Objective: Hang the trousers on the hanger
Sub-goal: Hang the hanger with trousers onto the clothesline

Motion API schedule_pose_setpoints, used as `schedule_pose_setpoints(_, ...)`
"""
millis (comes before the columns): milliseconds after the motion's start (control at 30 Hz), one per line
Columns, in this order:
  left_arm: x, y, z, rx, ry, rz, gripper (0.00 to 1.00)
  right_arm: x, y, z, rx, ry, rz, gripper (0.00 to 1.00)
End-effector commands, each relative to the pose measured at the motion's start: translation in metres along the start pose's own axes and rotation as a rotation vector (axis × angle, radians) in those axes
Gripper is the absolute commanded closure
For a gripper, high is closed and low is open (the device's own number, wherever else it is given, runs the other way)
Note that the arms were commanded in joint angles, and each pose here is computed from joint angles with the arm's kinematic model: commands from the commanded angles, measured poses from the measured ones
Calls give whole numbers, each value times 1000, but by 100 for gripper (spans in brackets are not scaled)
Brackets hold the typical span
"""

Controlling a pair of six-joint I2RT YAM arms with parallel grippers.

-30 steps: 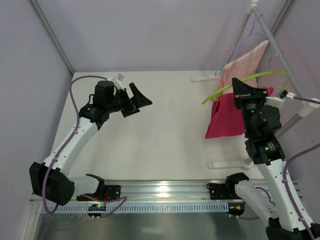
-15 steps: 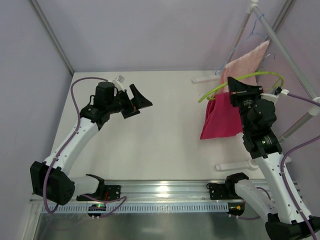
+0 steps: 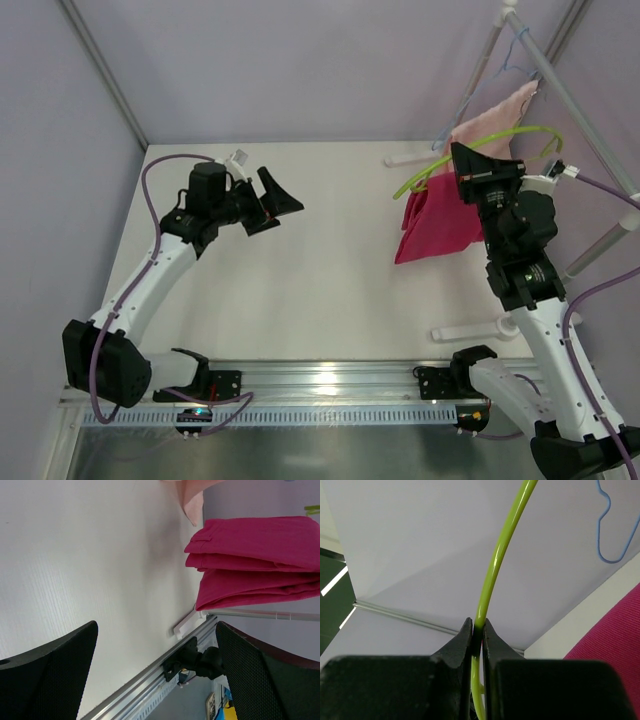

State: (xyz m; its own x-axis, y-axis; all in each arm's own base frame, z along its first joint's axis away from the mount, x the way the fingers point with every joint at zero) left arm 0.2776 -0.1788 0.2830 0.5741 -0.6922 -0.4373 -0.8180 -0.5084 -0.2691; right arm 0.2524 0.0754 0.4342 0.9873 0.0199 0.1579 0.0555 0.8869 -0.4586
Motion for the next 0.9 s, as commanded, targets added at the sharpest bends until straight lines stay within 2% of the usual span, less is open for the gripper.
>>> schedule_pose_setpoints(0,-2,-7,-10,37,60,-6,0,-24,-57,86,3,-321,-202,96)
schedule_pose_setpoints(400,-4,-10,-7,27,62,-4,0,-19,-64,76,50,-240,-259,96)
schedule_pose_setpoints(567,-7,-11,-8,27,60,-5,0,-25,-73,66,98,-200,-345,96)
schedule_pose_setpoints(867,-9,-12,-8,25,60,-9,0,-27,-71,47,162,-131,-362,96)
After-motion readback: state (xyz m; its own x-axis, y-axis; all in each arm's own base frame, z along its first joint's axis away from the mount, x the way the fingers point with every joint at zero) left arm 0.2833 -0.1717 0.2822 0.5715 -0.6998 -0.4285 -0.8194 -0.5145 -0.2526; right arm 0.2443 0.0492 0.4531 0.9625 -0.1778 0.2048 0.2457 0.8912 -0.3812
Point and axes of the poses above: each gripper's point midway between its finger pads, its own x axis out along the fingers, its own z axis along the line the jaws close on, y = z × x, the point moved 6 cm from there along -x, back along the fingers, and after that the axes turned 11 degrees about -x, right-handed, at the moved point
